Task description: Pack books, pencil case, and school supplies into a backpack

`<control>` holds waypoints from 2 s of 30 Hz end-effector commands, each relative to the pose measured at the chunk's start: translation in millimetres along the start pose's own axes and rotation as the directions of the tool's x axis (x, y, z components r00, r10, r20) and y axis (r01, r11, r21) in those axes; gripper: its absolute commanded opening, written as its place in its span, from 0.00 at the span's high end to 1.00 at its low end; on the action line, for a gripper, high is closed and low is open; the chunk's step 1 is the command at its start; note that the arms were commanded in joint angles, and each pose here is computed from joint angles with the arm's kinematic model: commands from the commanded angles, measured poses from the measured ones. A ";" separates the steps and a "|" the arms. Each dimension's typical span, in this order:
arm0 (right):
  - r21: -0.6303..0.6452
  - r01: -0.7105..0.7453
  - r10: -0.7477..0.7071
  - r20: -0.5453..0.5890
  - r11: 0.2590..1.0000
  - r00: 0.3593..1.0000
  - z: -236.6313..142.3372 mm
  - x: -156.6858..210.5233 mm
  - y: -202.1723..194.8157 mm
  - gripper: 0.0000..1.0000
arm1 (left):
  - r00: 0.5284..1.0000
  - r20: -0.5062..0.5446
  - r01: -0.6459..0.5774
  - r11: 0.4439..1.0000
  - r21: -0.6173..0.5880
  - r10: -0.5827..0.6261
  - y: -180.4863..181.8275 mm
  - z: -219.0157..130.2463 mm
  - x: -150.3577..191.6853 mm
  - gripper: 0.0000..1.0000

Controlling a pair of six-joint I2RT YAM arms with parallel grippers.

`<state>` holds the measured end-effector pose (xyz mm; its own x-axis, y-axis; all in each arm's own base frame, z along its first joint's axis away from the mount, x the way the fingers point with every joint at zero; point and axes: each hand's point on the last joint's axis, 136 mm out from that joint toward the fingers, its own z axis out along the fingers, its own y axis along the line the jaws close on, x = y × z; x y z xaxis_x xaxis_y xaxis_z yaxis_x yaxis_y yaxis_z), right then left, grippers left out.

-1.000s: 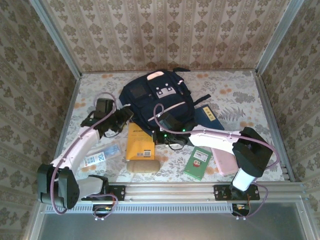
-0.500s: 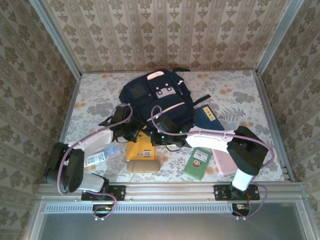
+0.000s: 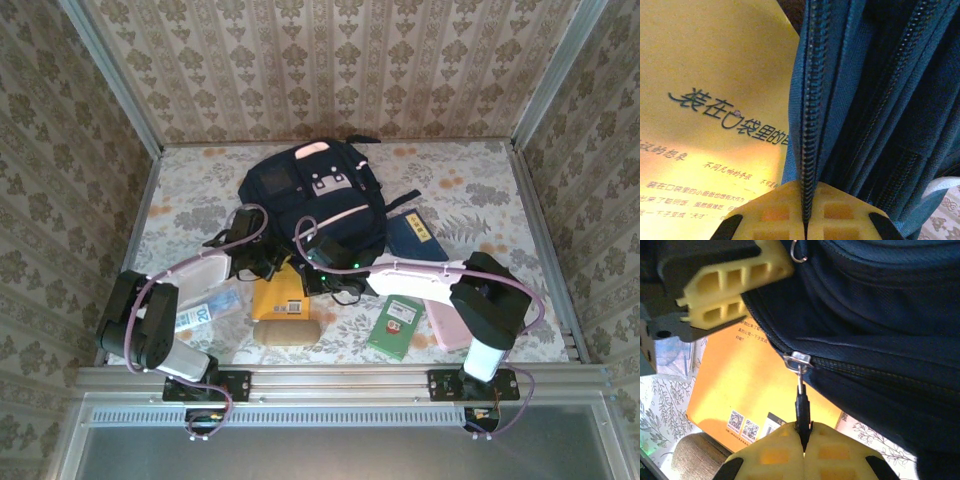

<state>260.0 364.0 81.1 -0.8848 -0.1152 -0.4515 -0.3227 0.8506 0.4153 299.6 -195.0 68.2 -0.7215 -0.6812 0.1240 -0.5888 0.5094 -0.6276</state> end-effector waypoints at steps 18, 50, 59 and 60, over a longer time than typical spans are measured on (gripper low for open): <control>-0.048 0.021 -0.028 -0.149 0.999 0.988 -42.0 16.7 -23.4 1.00 | 0.983 0.150 -0.110 0.994 0.024 0.105 -16.5 -44.8 -50.3 1.00; -0.134 -0.068 0.066 -0.020 0.989 0.998 12.7 -36.6 73.7 1.00 | 0.993 -0.041 0.107 0.994 -0.034 -0.109 13.4 -47.4 -15.8 0.36; -0.036 -0.005 0.004 -0.035 0.999 0.999 15.9 -25.5 53.5 1.00 | 0.995 -0.001 0.101 0.994 -0.032 -0.102 14.4 -41.3 -21.4 0.72; -0.018 0.004 -0.005 -0.039 1.000 0.999 15.1 -24.2 49.0 1.00 | 0.995 0.006 0.101 0.994 -0.033 -0.101 15.2 -42.5 -22.3 0.77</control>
<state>272.7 422.8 108.6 -0.9119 -0.0881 -0.4008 -0.2968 0.8160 0.4960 279.0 -149.8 77.1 -0.6553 -0.7216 0.2235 -0.6982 0.4657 -0.5436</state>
